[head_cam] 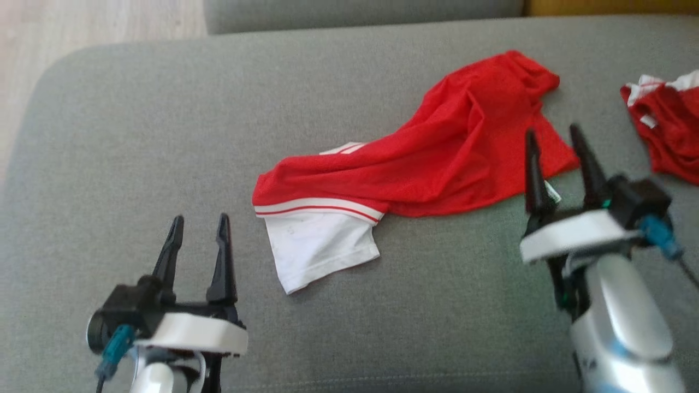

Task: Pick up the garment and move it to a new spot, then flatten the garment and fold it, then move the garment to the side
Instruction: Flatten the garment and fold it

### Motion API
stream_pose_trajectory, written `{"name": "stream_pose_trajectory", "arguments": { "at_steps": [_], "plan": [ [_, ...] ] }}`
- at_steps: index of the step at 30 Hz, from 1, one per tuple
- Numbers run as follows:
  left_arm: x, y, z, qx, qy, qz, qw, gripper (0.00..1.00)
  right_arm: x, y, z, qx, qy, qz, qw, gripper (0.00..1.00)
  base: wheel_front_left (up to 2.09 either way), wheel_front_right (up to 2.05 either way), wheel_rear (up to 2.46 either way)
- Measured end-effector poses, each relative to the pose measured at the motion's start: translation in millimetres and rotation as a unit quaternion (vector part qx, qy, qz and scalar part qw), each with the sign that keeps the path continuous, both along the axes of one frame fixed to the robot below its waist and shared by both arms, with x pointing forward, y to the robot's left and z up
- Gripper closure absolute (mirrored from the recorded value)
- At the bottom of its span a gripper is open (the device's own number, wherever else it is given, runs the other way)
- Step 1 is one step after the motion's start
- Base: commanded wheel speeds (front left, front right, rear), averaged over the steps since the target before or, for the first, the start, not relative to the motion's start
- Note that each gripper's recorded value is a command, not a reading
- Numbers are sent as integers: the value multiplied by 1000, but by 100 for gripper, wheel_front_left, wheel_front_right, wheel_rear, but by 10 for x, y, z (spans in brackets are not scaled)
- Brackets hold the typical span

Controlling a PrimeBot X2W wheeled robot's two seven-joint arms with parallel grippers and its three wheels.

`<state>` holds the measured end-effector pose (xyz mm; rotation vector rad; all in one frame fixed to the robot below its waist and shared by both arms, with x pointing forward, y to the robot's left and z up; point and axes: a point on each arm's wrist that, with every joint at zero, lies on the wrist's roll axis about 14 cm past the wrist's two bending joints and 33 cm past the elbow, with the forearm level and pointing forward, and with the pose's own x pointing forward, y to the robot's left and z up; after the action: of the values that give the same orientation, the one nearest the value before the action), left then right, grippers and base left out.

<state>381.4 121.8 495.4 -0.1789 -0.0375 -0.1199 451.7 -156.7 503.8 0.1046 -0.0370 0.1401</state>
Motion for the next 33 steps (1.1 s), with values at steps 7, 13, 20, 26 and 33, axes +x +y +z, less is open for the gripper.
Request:
{"name": "stream_pose_trajectory", "arguments": {
  "at_steps": [7, 13, 20, 26, 33],
  "plan": [
    [-208, 95, 61, -3, -5, 19, 1000, 0, -443, 150, -20, 38, -2, 14, 999, 0, 0, 0, 0],
    [-291, 122, 96, -8, -9, 26, 1000, 0, -587, 142, 76, 50, -17, 11, 999, 0, 0, 0, 0],
    [-334, 118, 60, -7, -3, 25, 1000, 0, -617, 147, 115, 52, -22, 12, 998, 0, 0, 0, 0],
    [-342, 122, 69, -7, -5, 26, 1000, 0, -657, 161, 68, 55, -15, 13, 998, 0, 0, 0, 0],
    [-345, 128, 69, -7, -5, 27, 1000, 0, -671, 170, 9, 54, -3, 14, 998, 0, 0, 0, 0]
  ]
}}
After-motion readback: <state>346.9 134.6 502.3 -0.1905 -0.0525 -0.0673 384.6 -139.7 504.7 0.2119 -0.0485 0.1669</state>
